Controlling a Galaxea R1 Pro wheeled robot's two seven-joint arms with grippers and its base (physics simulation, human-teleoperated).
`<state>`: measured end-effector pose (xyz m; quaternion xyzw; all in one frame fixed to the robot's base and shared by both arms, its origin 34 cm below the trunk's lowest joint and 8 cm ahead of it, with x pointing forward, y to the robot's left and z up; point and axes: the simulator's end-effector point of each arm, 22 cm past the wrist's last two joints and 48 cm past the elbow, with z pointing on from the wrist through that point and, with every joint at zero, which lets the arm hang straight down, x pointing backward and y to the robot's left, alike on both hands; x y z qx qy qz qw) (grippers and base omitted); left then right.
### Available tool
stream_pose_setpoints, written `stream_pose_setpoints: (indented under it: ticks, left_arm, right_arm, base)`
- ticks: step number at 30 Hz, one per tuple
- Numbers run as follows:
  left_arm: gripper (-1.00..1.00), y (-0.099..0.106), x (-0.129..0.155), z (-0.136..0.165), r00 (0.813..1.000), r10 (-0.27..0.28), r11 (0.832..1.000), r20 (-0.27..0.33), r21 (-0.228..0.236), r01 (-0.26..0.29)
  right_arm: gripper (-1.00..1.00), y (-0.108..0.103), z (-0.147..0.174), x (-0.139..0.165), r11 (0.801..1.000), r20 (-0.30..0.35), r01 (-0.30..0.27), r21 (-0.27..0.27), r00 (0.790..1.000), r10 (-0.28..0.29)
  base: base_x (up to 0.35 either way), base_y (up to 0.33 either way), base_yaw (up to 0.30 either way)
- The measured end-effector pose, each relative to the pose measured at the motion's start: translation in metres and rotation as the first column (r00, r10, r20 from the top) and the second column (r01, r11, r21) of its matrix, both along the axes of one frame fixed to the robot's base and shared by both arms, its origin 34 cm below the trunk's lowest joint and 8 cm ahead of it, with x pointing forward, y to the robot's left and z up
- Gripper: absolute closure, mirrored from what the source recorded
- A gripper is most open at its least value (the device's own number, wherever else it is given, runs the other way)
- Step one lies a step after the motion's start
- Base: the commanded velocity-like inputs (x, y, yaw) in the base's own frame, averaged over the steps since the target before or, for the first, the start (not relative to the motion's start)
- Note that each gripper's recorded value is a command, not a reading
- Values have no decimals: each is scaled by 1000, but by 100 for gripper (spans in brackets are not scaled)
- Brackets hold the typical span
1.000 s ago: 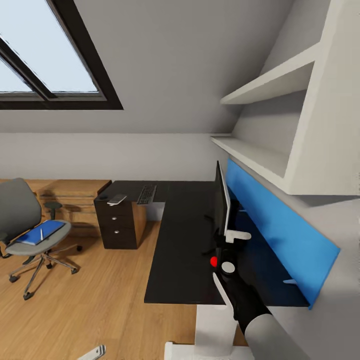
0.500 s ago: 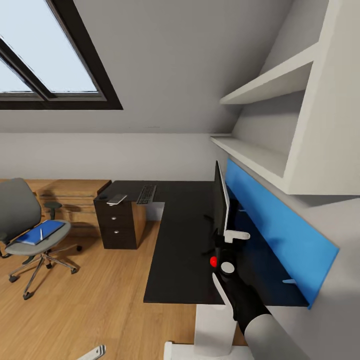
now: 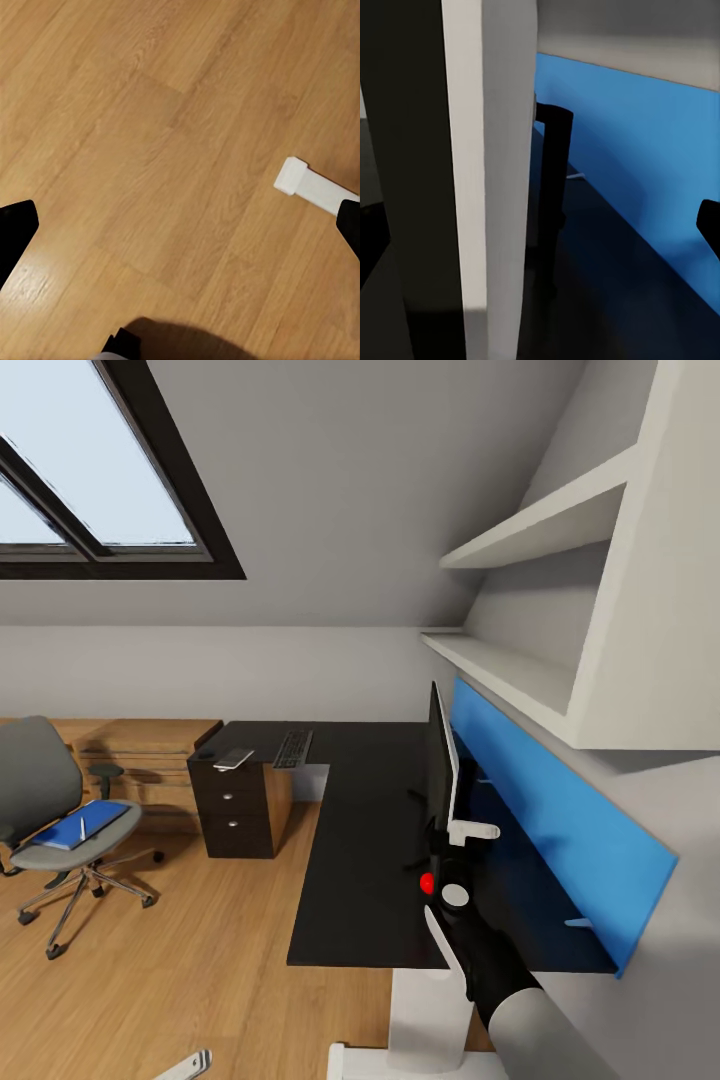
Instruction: In the bedroom, organize the workspace by keeping the computer under the desk, ensuring the monitor is on the desk, placing the keyboard on the desk next to the monitor, placing the mouse on the desk next to the keyboard, moving the folder from the swivel chair onto the desk next to the mouse, stacking the notebook on top of the folder with the pen on top of the notebook, and positioning the swivel chair next to the desk.
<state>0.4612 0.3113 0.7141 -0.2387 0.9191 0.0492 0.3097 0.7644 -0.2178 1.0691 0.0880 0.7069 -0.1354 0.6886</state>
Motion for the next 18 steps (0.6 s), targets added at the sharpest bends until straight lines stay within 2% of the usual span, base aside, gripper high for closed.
stream_pose_setpoints:
  ticks: [8,11,18]
  left_arm:
    - [-100,0,0,0,1000,1,1000,1,0,-1]
    - [-100,0,1,0,1000,0,1000,3,2,0]
    - [-100,3,6,5,999,18,1000,41,6,-18]
  right_arm:
    - [-100,0,0,0,1000,0,1,1,1000,-1]
    - [-100,-1,0,0,1000,0,1,0,1000,-1]
    - [-100,-1,0,0,1000,-1,0,0,1000,0]
  base:
    - [0,-3,0]
    - [0,-135,0]
    - [0,-74,0]
